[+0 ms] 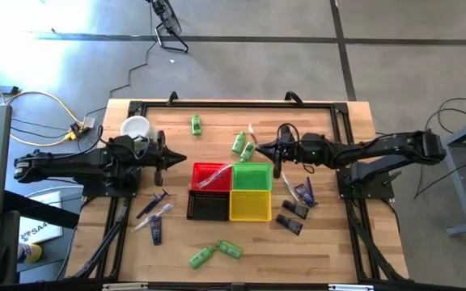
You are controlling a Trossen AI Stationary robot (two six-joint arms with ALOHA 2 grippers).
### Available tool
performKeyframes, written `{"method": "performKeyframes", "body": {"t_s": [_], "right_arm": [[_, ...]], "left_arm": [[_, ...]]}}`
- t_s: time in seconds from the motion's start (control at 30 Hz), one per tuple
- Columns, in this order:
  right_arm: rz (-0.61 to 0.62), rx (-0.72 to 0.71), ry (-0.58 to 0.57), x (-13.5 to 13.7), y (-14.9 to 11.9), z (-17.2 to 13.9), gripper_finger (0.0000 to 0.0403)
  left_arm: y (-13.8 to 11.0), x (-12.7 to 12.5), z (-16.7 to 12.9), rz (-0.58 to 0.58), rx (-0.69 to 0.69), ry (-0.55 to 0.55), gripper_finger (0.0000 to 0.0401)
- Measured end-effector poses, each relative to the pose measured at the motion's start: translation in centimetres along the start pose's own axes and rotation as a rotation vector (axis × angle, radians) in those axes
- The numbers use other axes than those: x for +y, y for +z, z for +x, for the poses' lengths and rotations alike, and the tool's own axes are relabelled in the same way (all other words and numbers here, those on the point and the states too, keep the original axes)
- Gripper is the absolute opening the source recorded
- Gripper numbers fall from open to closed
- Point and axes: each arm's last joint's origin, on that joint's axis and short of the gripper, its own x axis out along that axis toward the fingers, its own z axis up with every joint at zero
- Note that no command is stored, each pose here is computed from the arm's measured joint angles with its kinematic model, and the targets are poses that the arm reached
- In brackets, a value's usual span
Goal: Pick & Place Travel size toiletries
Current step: Put the orange toothbrush into the red bin
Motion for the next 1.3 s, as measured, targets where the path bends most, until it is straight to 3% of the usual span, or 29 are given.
{"method": "performKeyframes", "body": {"t_s": [0.57, 1.0, 1.13, 1.3], "right_arm": [[-0.008, -0.012, 0.000, -0.1, -0.9, 1.2, 0.0007], [-0.011, -0.009, 0.000, -0.1, -0.9, 1.2, 0.0007], [-0.017, -0.009, 0.000, -0.1, -0.9, 1.2, 0.0007], [-0.017, -0.009, -0.001, -0.1, -0.9, 1.2, 0.0007]], "left_arm": [[0.0, 0.4, 4.6, 0.002, -0.123, 0.032, 0.0003], [-1.2, 0.6, 6.7, 0.028, -0.134, 0.046, 0.0005], [-1.3, 0.6, 6.8, 0.036, -0.131, 0.046, 0.0028], [-0.7, 0.6, 7.0, 0.038, -0.152, 0.046, 0.0095]]}}
